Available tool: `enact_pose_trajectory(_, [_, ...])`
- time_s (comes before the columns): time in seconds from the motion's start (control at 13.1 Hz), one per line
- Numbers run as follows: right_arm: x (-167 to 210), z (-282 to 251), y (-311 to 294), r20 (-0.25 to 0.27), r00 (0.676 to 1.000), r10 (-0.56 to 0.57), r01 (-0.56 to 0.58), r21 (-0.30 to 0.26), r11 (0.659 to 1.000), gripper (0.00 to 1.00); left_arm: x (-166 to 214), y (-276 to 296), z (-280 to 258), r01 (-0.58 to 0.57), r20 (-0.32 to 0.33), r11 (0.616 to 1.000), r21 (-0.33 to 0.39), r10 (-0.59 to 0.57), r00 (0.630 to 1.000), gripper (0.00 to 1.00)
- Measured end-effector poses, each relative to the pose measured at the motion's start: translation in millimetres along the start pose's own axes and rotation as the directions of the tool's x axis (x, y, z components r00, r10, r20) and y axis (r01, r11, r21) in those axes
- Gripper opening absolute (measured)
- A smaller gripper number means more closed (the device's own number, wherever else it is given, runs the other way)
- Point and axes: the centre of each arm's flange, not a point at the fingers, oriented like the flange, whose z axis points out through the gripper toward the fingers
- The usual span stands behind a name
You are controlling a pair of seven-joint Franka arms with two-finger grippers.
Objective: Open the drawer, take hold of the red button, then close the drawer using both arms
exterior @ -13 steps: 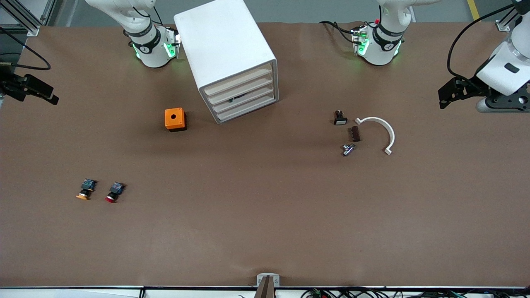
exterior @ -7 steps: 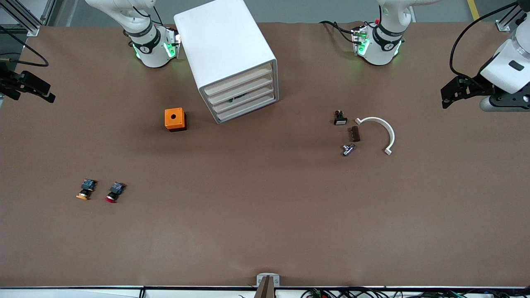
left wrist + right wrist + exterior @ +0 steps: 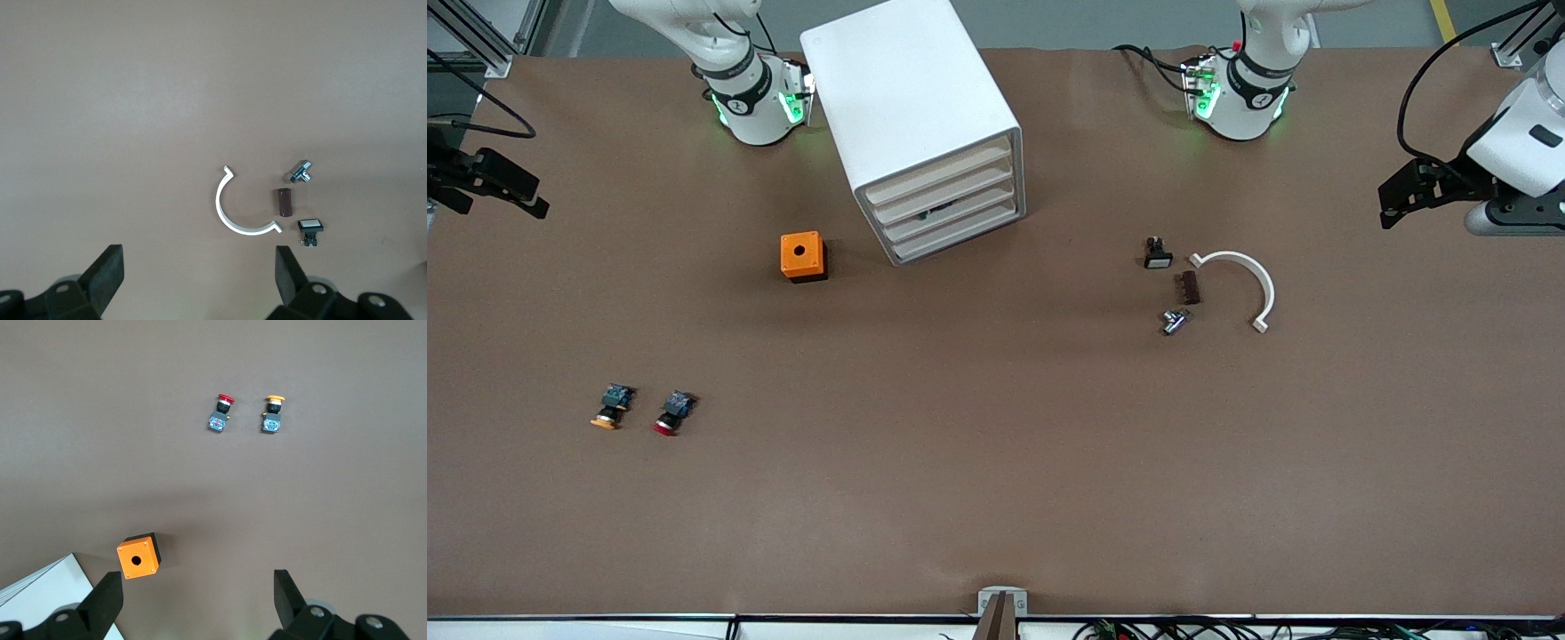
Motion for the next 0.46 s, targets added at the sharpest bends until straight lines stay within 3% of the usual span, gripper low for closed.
enact_pose_trajectory(0.46, [-1.2, -1.2, 1.9, 0.007, 0.999, 0.035, -0.035, 0.001, 0.999, 1.00, -0.1, -2.3, 0.3, 0.010, 0.003, 0.999, -0.031, -0.010, 1.000, 1.00])
